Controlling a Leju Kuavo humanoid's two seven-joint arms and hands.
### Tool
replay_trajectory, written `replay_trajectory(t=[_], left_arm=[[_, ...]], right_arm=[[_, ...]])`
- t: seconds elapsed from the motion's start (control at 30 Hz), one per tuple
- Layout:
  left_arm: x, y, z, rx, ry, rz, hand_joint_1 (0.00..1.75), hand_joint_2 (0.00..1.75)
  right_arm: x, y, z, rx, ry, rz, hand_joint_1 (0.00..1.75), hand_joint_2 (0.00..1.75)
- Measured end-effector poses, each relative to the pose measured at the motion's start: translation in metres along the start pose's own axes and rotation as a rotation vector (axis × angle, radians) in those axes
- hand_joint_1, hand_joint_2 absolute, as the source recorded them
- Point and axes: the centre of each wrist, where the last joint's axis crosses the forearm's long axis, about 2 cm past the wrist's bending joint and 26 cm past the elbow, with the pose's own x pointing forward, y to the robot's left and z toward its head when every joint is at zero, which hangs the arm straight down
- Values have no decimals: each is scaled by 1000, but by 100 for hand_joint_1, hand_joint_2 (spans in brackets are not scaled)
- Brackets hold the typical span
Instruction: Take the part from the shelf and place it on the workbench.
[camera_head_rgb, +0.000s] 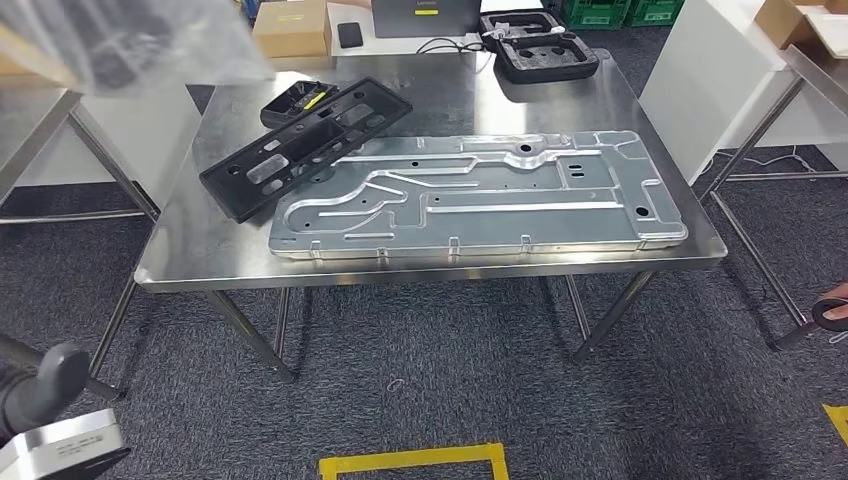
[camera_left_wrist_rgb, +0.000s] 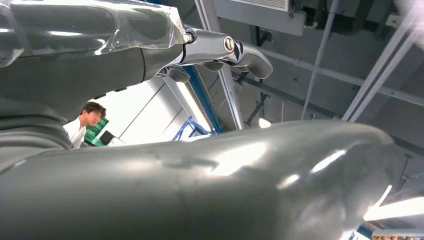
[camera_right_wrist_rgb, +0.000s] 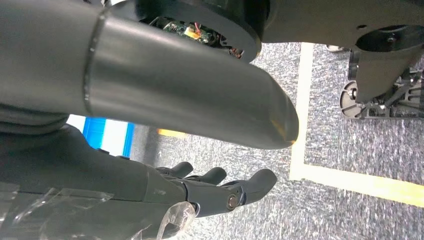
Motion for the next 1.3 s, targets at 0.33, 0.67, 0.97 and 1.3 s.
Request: replay_trajectory(t=[0.33, 0.67, 0.97, 1.3], left_arm=[[2, 2, 0, 13, -10, -2, 0, 0], [3, 2, 0, 20, -13, 2, 0, 0], [4, 2, 1, 20, -12, 5, 0, 0], [5, 3, -1, 27, -16, 13, 0, 0]], right_arm=[[-1, -1, -1, -1, 5, -4, 0, 0], [2, -5, -1, -8, -4, -7, 0, 0], [3, -4, 0, -6, -9, -6, 0, 0], [1, -5, -1, -8, -5, -2, 0, 0]])
